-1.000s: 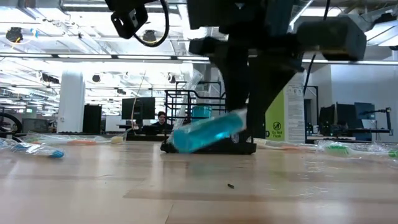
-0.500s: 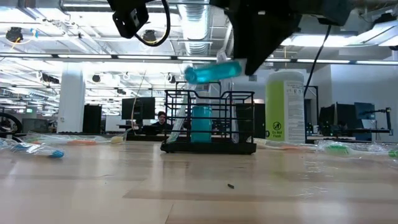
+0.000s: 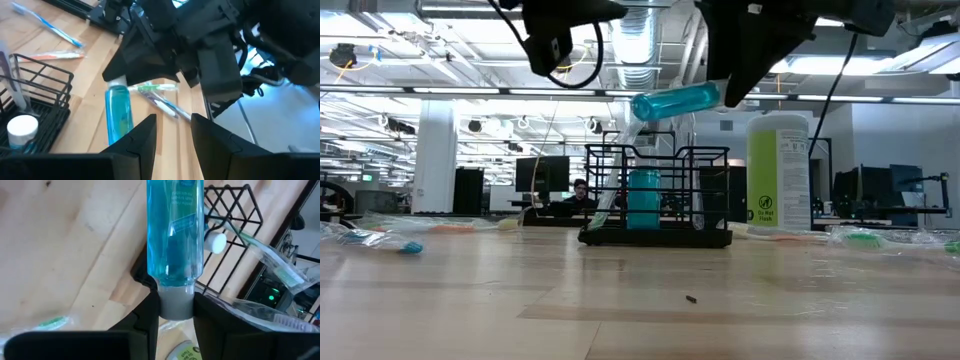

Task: Pick & Place toothbrushing station
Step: Put the mouthwash bottle into the middle compartment of the organizer

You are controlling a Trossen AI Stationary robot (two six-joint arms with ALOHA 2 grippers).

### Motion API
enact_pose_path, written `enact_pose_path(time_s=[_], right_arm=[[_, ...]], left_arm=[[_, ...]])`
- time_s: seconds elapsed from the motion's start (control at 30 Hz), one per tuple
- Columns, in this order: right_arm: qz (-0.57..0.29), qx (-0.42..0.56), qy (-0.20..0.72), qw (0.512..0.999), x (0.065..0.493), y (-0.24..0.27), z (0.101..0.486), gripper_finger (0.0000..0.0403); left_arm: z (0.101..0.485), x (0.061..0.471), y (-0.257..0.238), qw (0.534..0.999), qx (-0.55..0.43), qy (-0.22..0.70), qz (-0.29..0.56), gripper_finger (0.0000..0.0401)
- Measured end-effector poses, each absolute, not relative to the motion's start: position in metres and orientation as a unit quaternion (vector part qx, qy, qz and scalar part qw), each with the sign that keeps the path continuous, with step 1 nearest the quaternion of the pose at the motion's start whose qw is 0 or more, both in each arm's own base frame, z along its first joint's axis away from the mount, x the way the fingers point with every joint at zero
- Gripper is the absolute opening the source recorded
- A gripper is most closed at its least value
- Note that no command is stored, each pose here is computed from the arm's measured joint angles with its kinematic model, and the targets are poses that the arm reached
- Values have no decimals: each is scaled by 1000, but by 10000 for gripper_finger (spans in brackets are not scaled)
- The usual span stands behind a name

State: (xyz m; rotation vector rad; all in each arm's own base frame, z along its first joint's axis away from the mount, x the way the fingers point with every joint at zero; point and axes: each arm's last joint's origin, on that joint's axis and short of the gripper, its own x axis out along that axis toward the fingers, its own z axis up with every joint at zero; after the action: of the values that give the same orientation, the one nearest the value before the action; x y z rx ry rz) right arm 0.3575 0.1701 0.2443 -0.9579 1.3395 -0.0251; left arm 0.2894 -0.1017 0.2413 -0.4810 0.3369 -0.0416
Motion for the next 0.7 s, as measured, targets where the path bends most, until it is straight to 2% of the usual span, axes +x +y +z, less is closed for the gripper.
enact_pose_path(time_s=[0.13,0.7], right_arm=[[-39,-461,592,660,352,171,246,87],[-85,-502,555,658,343,178,257,87]], left_arm=[[241,292,-95,955,-243,167,-18,117],[243,300,-70,945,-281,164,-25,117]])
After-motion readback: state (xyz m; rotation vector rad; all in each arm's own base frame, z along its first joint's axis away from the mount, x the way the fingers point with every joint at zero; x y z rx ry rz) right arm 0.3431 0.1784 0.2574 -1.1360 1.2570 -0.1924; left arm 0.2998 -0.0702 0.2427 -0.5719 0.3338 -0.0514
